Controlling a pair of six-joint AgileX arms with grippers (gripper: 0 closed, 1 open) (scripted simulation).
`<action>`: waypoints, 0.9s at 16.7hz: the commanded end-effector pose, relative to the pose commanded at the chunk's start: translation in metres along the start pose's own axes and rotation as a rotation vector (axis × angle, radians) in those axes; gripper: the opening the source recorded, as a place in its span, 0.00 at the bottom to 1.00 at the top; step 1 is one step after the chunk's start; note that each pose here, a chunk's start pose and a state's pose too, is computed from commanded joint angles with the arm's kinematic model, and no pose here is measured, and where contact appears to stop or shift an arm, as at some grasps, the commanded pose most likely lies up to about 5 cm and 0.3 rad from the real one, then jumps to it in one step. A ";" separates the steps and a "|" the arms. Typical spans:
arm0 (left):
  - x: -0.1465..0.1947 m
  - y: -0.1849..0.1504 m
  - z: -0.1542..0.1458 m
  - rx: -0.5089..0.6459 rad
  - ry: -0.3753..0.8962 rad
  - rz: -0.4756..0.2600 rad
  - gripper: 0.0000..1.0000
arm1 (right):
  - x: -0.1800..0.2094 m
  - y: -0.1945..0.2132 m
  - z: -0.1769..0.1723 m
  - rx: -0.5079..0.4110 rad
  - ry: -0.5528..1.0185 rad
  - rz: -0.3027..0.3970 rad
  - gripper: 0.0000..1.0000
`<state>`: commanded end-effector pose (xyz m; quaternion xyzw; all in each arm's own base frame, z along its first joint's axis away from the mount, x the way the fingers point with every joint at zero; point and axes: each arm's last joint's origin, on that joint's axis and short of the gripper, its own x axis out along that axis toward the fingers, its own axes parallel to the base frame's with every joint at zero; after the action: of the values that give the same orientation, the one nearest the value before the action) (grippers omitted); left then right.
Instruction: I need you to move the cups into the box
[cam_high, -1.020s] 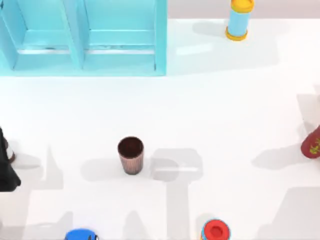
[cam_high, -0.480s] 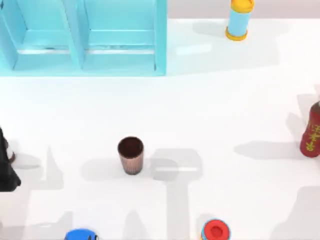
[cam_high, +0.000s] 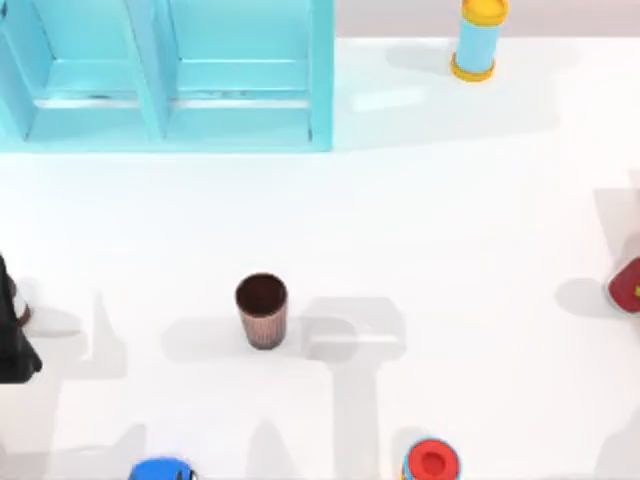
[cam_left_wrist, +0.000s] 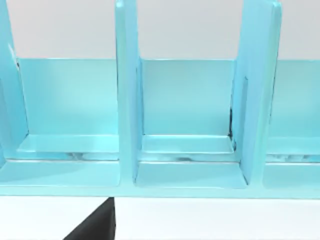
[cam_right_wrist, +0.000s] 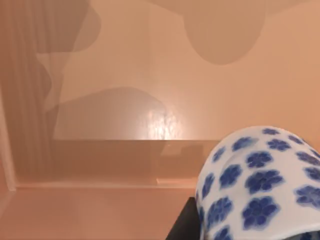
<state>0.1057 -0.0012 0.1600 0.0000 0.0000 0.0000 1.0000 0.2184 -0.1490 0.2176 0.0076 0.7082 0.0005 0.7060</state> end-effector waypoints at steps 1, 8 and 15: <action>0.000 0.000 0.000 0.000 0.000 0.000 1.00 | 0.000 0.000 0.000 0.000 0.000 0.000 0.00; 0.000 0.000 0.000 0.000 0.000 0.000 1.00 | 0.000 0.000 0.000 0.000 0.000 0.000 0.53; 0.000 0.000 0.000 0.000 0.000 0.000 1.00 | 0.000 0.000 0.000 0.000 0.000 0.000 1.00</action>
<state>0.1057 -0.0012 0.1600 0.0000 0.0000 0.0000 1.0000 0.2184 -0.1490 0.2176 0.0076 0.7082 0.0005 0.7060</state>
